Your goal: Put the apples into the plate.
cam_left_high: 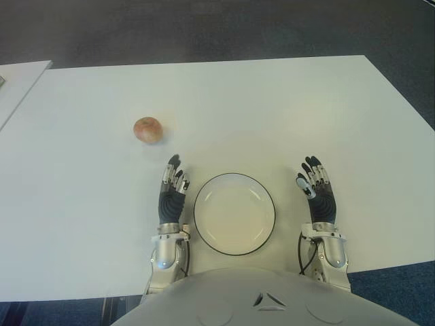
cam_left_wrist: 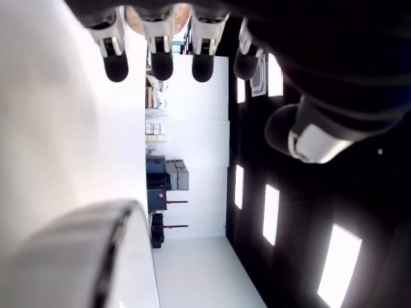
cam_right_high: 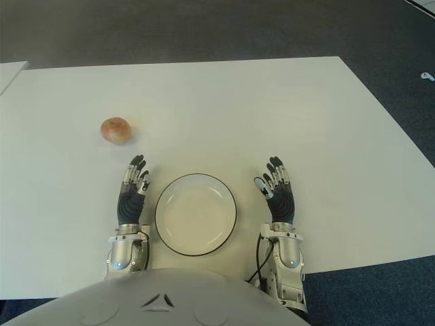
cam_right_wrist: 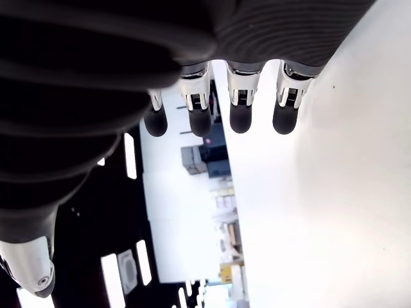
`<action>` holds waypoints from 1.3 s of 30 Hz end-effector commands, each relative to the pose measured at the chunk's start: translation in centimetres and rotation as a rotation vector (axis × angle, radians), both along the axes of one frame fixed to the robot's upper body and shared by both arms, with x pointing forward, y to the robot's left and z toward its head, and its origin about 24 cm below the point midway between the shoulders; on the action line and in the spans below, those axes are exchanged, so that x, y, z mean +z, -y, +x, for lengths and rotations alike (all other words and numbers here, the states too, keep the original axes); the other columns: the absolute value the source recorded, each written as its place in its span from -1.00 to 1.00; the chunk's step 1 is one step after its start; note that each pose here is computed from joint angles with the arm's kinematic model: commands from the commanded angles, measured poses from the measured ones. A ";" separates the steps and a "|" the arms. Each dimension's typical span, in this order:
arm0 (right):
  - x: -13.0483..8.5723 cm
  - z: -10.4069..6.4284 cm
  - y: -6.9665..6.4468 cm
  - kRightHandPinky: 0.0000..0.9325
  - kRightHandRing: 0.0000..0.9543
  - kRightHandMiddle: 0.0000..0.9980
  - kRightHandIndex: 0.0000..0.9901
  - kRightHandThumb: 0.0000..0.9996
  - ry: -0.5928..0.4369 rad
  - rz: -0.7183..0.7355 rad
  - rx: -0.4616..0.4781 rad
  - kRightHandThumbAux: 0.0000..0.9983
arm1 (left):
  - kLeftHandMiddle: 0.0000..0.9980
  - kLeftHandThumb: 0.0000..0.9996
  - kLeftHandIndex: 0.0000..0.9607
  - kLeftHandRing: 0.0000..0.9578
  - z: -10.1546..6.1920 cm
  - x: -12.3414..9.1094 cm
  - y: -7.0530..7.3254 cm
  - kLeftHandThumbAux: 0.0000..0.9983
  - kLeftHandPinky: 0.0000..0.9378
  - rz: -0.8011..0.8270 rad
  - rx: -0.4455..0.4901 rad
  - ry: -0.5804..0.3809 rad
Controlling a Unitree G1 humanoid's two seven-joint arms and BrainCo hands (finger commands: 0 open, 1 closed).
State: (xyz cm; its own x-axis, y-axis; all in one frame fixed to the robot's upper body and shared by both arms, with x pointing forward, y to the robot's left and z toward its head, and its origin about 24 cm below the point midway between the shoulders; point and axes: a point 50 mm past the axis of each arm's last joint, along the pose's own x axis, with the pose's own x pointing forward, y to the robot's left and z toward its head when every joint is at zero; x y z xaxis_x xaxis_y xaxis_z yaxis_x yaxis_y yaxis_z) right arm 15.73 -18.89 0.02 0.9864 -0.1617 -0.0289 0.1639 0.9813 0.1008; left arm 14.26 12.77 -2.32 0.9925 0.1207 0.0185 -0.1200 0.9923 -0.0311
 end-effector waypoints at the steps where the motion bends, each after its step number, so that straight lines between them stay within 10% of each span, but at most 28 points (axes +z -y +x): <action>1: -0.4 0.0 0.1 -1.00 -1.00 -0.95 -0.98 -0.67 -0.027 0.009 0.000 0.21 | -0.92 -0.84 -0.92 -0.95 -1.2 -1.1 1.1 -0.09 -0.90 -0.020 -0.003 -0.109; 22: -0.8 -0.1 -0.3 -1.00 -1.00 -0.94 -0.98 -0.70 -0.045 0.022 -0.015 0.24 | -0.87 -0.82 -0.89 -0.92 -1.2 -0.7 0.2 -0.08 -0.92 -0.070 -0.012 -0.141; 26: -1.0 -0.1 -0.3 -1.00 -1.00 -0.94 -0.98 -0.69 -0.049 0.022 -0.019 0.25 | -0.87 -0.80 -0.88 -0.92 -1.3 2.1 -0.5 -0.01 -0.93 -0.044 -0.017 -0.059; 32: -1.3 0.0 -0.1 -0.99 -1.00 -0.93 -0.96 -0.63 -0.050 0.025 -0.026 0.27 | -0.91 -0.79 -0.88 -0.94 -1.4 8.7 -2.4 0.13 -0.94 0.392 0.008 0.101; 39: -1.7 0.3 -0.1 -0.97 -0.99 -0.89 -0.94 -0.58 -0.053 0.050 -0.028 0.25 | -0.92 -0.69 -0.93 -0.91 -0.8 10.6 -6.2 0.11 -0.87 0.904 0.044 0.089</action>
